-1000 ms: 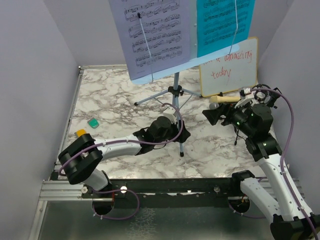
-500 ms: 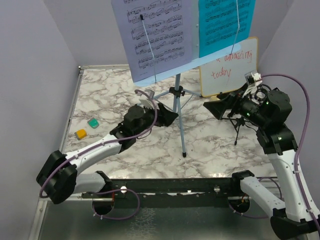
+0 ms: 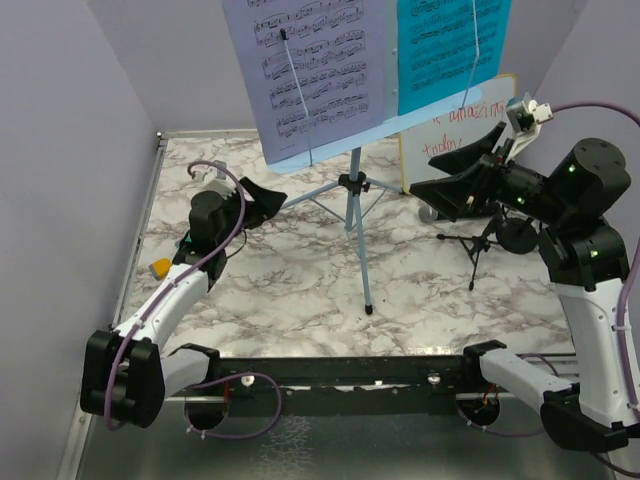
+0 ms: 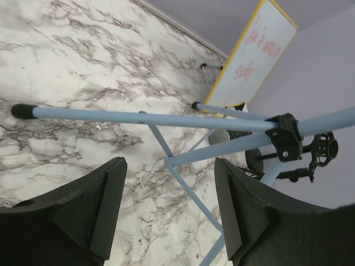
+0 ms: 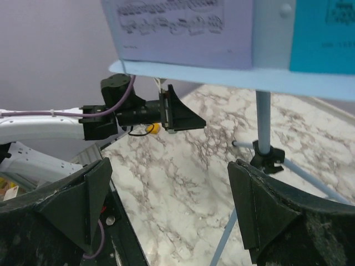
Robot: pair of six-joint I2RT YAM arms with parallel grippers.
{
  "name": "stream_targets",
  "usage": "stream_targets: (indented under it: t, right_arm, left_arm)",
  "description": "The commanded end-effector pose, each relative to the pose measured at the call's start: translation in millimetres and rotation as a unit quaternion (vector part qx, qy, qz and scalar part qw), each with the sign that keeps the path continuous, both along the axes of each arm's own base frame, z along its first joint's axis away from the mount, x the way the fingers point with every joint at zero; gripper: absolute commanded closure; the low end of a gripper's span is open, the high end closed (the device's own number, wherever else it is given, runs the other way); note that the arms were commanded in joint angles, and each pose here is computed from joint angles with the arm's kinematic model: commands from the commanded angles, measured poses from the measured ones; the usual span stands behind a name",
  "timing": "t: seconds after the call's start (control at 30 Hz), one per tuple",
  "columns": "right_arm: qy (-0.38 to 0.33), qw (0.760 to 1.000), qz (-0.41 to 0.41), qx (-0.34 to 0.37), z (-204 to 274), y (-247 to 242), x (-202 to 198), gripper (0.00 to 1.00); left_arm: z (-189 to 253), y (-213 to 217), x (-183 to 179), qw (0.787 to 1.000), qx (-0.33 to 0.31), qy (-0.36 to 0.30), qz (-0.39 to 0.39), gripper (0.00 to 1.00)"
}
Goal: Pack up the instrument practice props
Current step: Move the music stand to the center of the board, then pick up the sheet music from the music stand.
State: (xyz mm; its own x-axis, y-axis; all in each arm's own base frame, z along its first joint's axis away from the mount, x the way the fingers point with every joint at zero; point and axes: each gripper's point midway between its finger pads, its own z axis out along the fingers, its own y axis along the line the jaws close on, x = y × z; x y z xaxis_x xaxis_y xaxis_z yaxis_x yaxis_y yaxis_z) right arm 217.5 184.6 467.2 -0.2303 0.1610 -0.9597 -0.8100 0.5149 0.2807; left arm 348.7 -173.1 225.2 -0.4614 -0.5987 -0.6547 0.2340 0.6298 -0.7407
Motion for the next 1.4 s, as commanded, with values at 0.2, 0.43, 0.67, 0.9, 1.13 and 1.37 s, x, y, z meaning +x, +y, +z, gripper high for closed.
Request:
stream_targets:
  t: [0.2, 0.43, 0.67, 0.9, 1.13, 1.37]
  right_arm:
    - [-0.045, 0.993, 0.112, 0.015, 63.5, 52.6, -22.3, 0.10]
    - [-0.065, 0.988, 0.136, 0.033, 81.5, 94.9, -7.7, 0.16]
    - [-0.073, 0.985, 0.151, 0.050, 89.6, 129.3, 10.0, 0.21]
    - [-0.090, 0.978, 0.180, 0.056, 96.1, 159.7, 9.9, 0.22]
    - [-0.102, 0.974, 0.188, 0.073, 107.3, 174.0, 18.9, 0.29]
    - [-0.109, 0.974, 0.180, 0.085, 117.3, 185.0, 34.4, 0.39]
  left_arm:
    - [106.3, 53.9, 15.3, 0.993, 0.064, -0.057, 0.080, 0.30]
    - [206.6, 89.6, -7.3, 0.971, 0.108, -0.144, 0.157, 0.30]
    - [271.3, 88.4, -41.6, 0.959, 0.131, -0.214, 0.135, 0.29]
    - [314.9, 68.6, -76.0, 0.952, 0.113, -0.272, 0.082, 0.28]
    - [334.5, 28.0, -97.8, 0.945, 0.069, -0.319, -0.029, 0.26]
    - [341.5, 12.1, -98.8, 0.940, 0.054, -0.330, -0.068, 0.26]
